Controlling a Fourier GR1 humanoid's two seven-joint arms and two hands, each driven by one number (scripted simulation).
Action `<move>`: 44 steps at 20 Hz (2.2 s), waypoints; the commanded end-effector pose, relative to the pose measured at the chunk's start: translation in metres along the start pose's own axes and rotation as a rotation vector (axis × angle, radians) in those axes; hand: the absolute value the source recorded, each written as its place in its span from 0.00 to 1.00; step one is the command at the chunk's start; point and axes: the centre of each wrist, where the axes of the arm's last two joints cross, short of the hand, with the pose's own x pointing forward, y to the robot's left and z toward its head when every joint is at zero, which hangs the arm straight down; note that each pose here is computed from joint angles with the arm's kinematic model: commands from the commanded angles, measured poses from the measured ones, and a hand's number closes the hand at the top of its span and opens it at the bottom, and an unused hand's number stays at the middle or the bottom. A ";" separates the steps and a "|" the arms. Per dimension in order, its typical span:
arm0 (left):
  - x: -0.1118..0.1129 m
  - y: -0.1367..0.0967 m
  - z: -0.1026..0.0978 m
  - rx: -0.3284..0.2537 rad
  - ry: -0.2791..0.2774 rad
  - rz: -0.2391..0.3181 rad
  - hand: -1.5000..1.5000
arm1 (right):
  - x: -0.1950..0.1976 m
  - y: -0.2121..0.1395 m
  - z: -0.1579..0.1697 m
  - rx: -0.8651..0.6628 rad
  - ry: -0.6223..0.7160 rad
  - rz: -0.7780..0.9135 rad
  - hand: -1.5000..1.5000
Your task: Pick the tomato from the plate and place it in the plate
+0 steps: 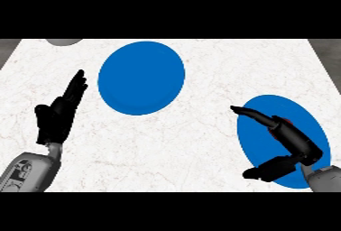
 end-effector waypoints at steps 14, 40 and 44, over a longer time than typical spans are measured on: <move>0.004 -0.001 -0.004 -0.022 0.004 -0.016 0.50 | 0.081 -0.116 0.046 0.056 0.138 0.544 0.00; -0.001 -0.003 -0.020 -0.027 0.007 -0.001 0.50 | 0.036 -0.102 -0.015 0.344 0.507 0.680 0.00; 0.006 -0.011 -0.013 -0.014 -0.006 0.015 0.50 | 0.017 -0.083 -0.022 0.363 0.509 0.681 0.00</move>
